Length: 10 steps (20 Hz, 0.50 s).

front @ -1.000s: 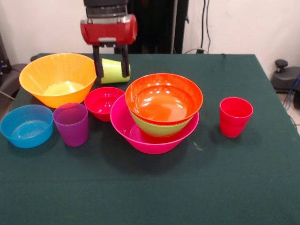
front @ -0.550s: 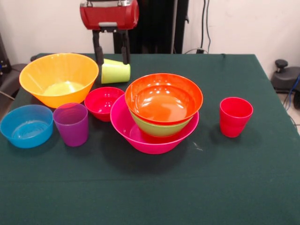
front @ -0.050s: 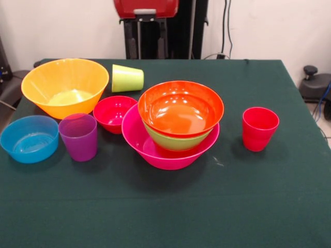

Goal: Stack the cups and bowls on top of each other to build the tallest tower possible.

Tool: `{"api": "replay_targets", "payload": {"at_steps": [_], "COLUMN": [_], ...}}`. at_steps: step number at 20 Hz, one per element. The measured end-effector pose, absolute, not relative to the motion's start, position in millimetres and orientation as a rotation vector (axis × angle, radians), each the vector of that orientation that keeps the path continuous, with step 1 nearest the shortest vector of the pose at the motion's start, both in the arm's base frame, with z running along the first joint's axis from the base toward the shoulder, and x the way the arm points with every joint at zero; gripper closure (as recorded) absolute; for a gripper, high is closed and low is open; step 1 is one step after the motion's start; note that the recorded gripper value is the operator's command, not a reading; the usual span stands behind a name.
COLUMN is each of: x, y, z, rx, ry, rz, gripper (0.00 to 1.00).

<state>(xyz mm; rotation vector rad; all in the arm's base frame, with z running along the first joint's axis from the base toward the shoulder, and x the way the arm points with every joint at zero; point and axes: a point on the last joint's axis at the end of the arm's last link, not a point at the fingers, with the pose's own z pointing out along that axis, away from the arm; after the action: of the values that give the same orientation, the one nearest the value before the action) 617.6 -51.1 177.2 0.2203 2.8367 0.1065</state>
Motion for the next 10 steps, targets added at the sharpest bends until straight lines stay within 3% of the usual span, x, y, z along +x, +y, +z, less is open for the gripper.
{"api": "replay_targets", "payload": {"at_steps": [10], "x": [618.1], "y": [-50.8], "z": [179.1], "rx": [0.218], "ry": [2.834], "rz": [0.103], "gripper": [0.0]}}
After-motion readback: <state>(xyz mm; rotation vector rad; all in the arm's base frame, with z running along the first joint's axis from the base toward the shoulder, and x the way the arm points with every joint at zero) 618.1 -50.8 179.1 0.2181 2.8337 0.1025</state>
